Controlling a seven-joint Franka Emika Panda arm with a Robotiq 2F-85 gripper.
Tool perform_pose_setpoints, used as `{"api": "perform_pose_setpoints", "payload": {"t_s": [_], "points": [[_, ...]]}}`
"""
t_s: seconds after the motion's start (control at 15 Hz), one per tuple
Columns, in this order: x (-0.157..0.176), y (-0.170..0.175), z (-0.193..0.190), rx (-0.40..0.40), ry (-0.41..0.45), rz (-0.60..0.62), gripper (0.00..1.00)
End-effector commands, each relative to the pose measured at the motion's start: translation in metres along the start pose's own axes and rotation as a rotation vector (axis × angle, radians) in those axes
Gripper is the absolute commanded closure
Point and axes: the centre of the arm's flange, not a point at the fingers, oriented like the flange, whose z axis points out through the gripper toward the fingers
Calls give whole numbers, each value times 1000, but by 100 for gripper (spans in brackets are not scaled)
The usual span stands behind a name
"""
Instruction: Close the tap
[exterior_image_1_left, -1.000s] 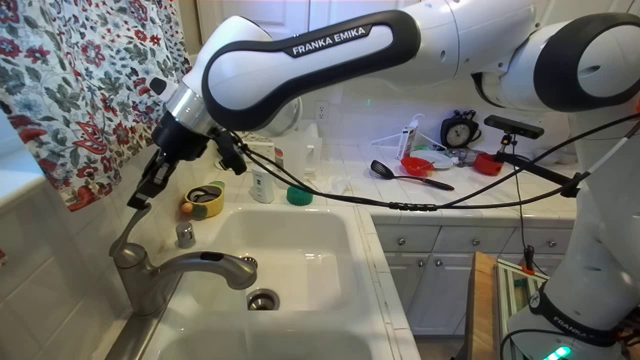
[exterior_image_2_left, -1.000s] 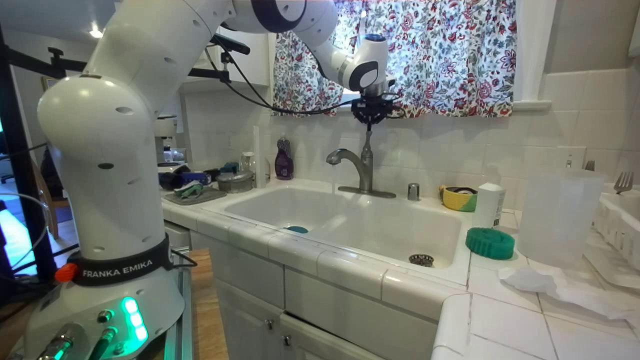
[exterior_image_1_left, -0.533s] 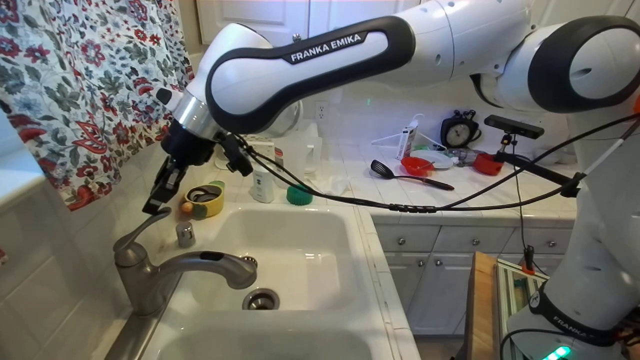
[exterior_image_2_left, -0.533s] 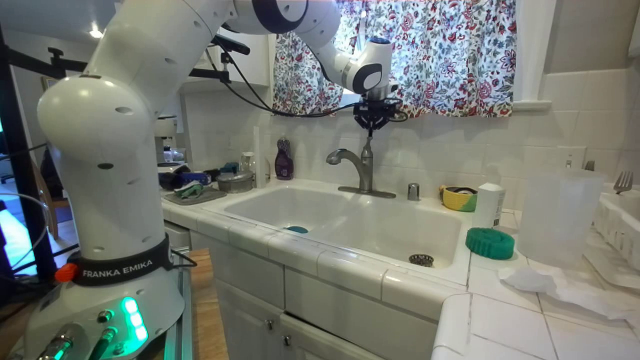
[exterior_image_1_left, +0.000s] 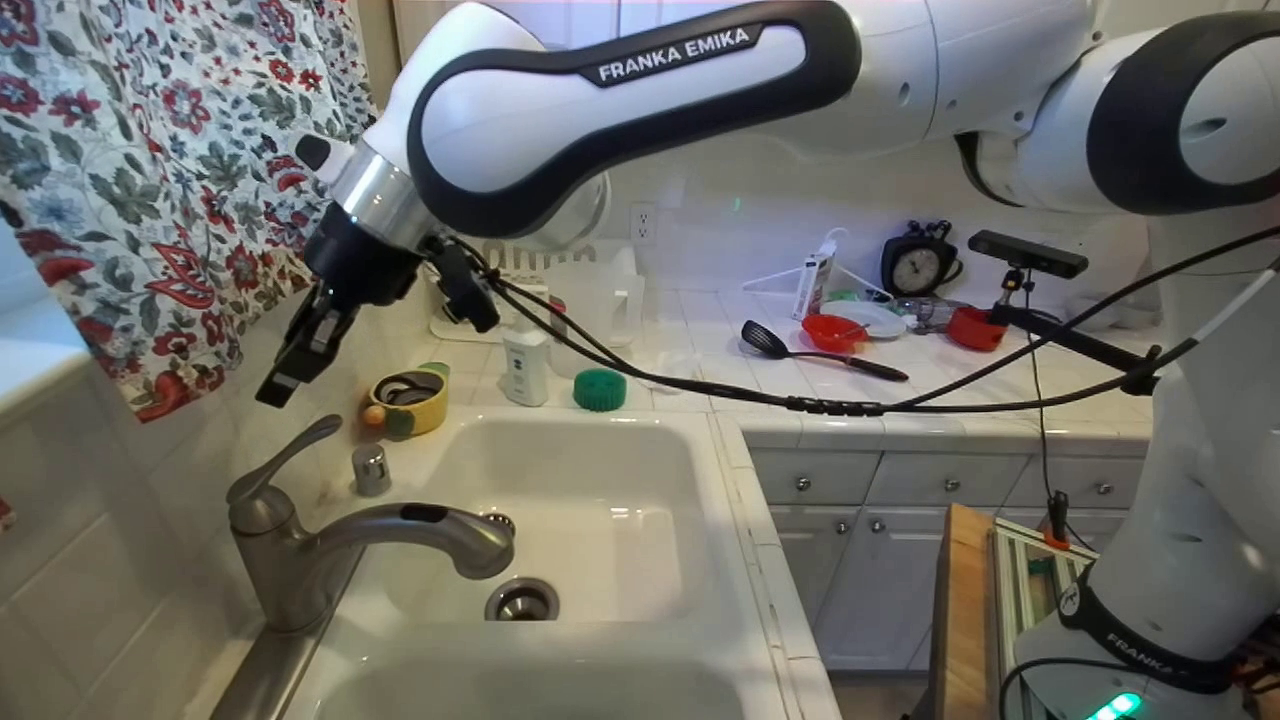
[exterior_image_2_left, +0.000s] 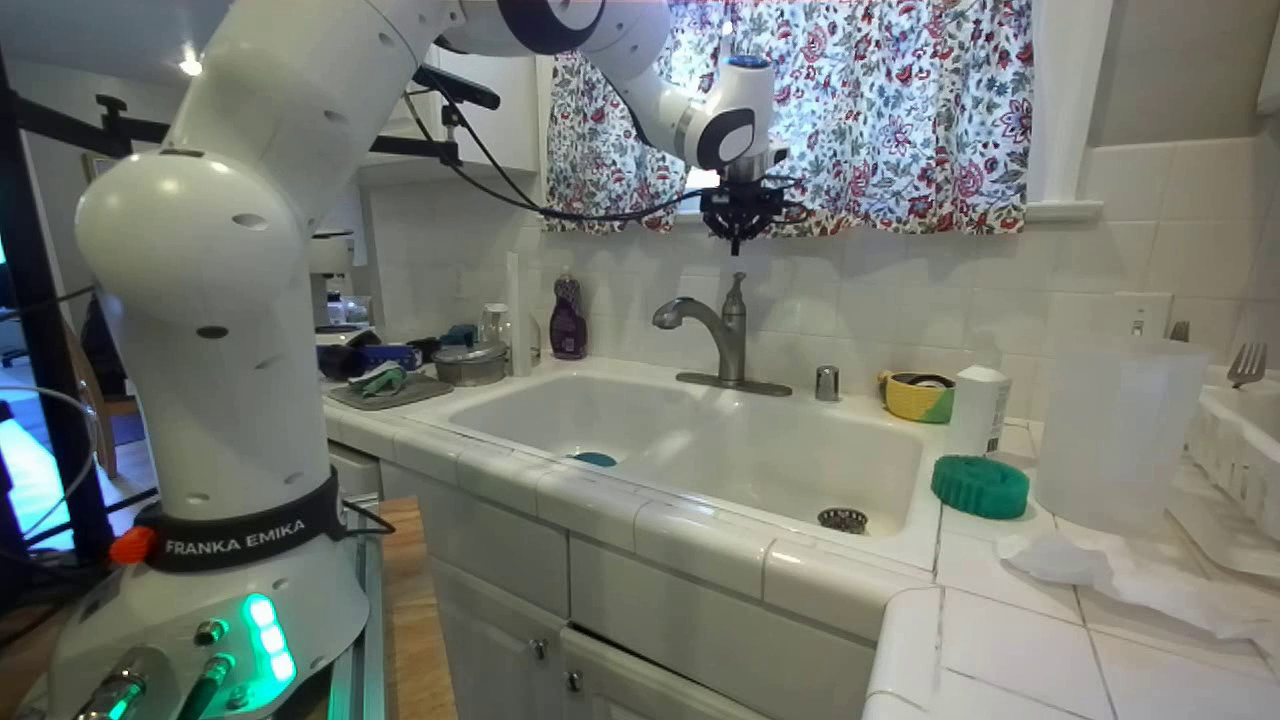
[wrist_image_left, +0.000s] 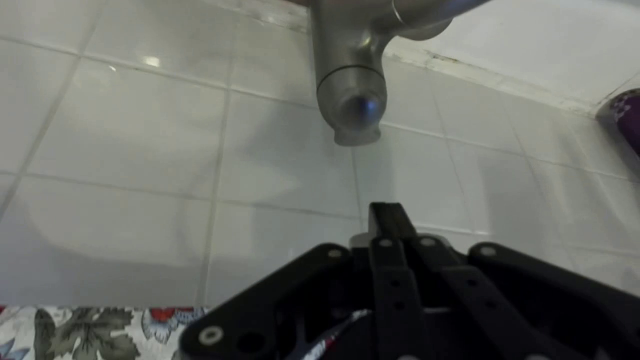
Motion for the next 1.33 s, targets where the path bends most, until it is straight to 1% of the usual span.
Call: {"api": "perform_pose_setpoints", "payload": {"t_s": [0.0, 0.07, 0.2, 0.27, 0.4, 0.53, 0.6, 0.67, 0.8, 1.07, 1.2, 1.27], "points": [[-2, -20, -44, -32, -64, 42, 74], [-3, -23, -57, -41, -64, 68, 73], [-7, -30, -83, -63, -127, 140, 60], [-11, -36, -93, -86, -177, 162, 54], [-18, -46, -113, -74, -258, 209, 40], [-24, -58, -132, -62, -309, 247, 26], [-29, -64, -141, -72, -332, 274, 20], [-32, -69, -149, -56, -351, 295, 12], [-39, -79, -162, -73, -383, 337, 1], [-55, -91, -179, -109, -421, 440, 0], [-63, -95, -180, -92, -430, 479, 0], [-67, -95, -178, -67, -416, 478, 0]]}}
